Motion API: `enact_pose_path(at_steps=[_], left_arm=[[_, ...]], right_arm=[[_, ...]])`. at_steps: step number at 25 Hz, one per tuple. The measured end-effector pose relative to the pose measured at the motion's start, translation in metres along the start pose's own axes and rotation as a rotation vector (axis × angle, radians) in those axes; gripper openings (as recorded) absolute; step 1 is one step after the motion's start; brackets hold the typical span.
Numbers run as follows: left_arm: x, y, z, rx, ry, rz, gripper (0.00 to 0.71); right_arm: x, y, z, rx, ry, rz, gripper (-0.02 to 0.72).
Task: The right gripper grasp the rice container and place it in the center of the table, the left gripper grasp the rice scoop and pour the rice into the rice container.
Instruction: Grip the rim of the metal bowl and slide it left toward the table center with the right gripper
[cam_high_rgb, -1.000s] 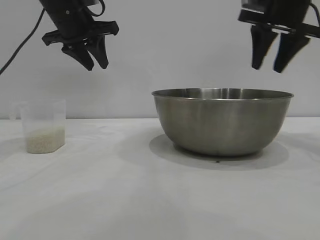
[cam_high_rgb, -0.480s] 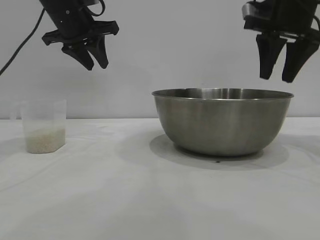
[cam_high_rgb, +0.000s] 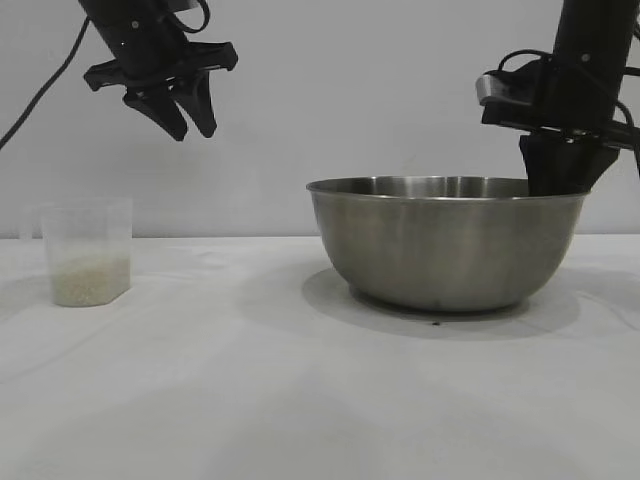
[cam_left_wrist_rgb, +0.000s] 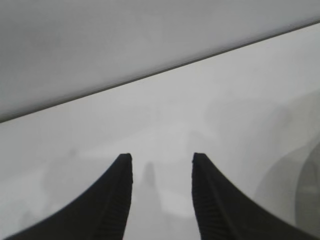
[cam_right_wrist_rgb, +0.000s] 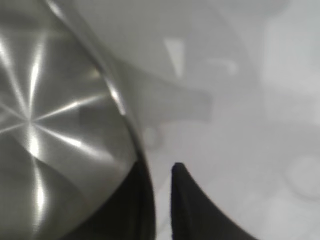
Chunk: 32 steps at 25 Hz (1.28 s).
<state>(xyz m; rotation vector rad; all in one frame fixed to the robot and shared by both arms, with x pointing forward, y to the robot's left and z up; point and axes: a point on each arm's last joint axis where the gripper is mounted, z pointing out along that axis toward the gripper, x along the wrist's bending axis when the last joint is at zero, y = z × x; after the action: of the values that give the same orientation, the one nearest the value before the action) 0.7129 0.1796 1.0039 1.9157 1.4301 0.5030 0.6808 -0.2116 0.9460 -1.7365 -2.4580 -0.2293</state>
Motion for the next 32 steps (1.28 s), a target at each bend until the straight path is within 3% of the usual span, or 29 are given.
enact_pose_path(at_steps=[1, 14, 15, 16, 18, 22, 27, 28, 32], left_arm=[[0.0, 0.0, 0.0, 0.0, 0.0, 0.0, 0.225], [0.0, 0.0, 0.0, 0.0, 0.0, 0.0, 0.225], [0.0, 0.0, 0.0, 0.0, 0.0, 0.0, 0.225], [0.0, 0.0, 0.0, 0.0, 0.0, 0.0, 0.225], [0.0, 0.0, 0.0, 0.0, 0.0, 0.0, 0.225], [0.0, 0.0, 0.0, 0.0, 0.0, 0.0, 0.225], [0.0, 0.0, 0.0, 0.0, 0.0, 0.0, 0.225], [0.0, 0.0, 0.0, 0.0, 0.0, 0.0, 0.225], [0.0, 0.0, 0.0, 0.0, 0.0, 0.0, 0.225]], right_arm=[[0.003, 0.001, 0.003, 0.005, -0.001, -0.008, 0.0], [0.1, 0.003, 0.024, 0.047, 0.016, -0.234, 0.0], [0.101, 0.003, 0.025, 0.048, 0.014, -0.239, 0.048], [0.103, 0.003, 0.025, 0.049, 0.015, -0.242, 0.048], [0.104, 0.003, 0.023, 0.045, 0.016, -0.244, 0.188], [0.108, 0.001, -0.002, -0.01, 0.012, -0.254, 0.367], [0.119, -0.009, -0.058, -0.135, 0.009, -0.276, 0.367], [0.121, -0.011, -0.068, -0.163, 0.009, -0.279, 0.407], [0.125, -0.029, -0.084, -0.279, 0.022, -0.295, 0.392]])
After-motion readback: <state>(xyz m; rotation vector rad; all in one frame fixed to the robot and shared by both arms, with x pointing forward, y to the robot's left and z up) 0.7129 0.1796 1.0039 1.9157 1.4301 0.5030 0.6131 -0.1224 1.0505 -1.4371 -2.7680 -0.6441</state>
